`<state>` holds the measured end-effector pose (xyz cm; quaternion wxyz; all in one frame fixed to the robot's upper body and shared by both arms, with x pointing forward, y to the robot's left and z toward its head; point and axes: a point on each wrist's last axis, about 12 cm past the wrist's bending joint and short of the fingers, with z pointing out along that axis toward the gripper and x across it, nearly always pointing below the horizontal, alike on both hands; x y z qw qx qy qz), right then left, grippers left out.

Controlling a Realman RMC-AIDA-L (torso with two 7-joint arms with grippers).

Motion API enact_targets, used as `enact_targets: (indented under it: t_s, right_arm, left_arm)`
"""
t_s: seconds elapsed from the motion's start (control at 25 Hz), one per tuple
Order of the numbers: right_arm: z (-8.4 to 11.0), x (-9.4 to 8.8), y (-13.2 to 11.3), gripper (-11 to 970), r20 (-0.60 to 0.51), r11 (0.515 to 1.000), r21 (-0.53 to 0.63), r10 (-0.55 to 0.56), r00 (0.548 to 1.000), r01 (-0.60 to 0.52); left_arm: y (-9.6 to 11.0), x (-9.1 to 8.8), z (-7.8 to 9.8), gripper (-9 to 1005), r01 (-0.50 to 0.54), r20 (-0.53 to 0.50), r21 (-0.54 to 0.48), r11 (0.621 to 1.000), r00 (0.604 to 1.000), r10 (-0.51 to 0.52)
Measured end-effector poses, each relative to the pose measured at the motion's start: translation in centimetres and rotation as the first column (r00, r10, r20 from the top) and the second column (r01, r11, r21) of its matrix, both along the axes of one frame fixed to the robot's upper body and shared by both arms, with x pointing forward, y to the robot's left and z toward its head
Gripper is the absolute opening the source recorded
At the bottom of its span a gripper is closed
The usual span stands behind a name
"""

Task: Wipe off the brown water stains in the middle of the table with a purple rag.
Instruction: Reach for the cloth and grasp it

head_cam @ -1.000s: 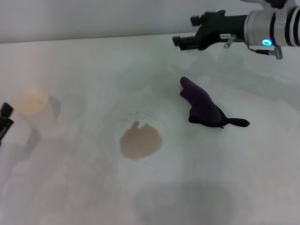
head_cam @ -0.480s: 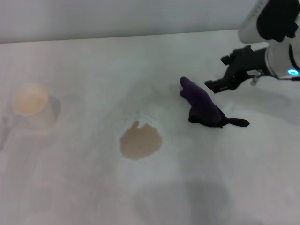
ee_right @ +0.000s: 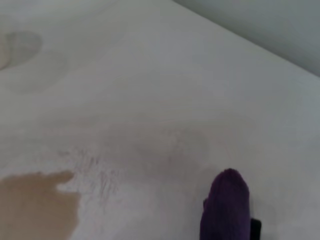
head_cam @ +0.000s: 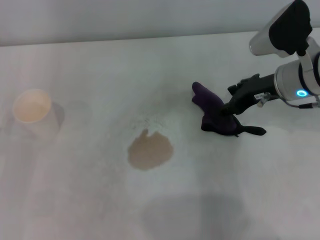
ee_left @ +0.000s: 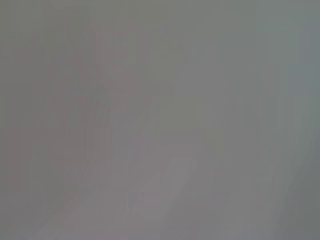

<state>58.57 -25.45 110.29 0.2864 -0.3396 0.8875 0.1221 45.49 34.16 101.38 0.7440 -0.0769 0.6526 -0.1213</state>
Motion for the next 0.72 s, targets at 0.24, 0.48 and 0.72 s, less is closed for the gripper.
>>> enact_targets:
  t_s: [0.24,0.48,0.72]
  right_arm:
    - [-1.0,0.5,-0.6,834,-0.035,0.999,0.013,-0.045,0.998,0.046]
    - [-1.5,0.5,-1.0,817,-0.042,0.997,0.013,-0.072,0.997,0.073]
    - [-1.9,0.6,-1.1,596,-0.064,0.997,0.014,-0.079,0.995,0.080]
  left_arm:
    - [-0.2,0.6,0.0,887,0.006,-0.007,0.000,1.000,1.000,-0.006]
    - [-0.2,0.6,0.0,888,0.005,-0.007,0.000,1.000,1.000,-0.005]
    - [-0.2,0.5,0.0,888,0.004,-0.008,0.000,1.000,1.000,-0.004]
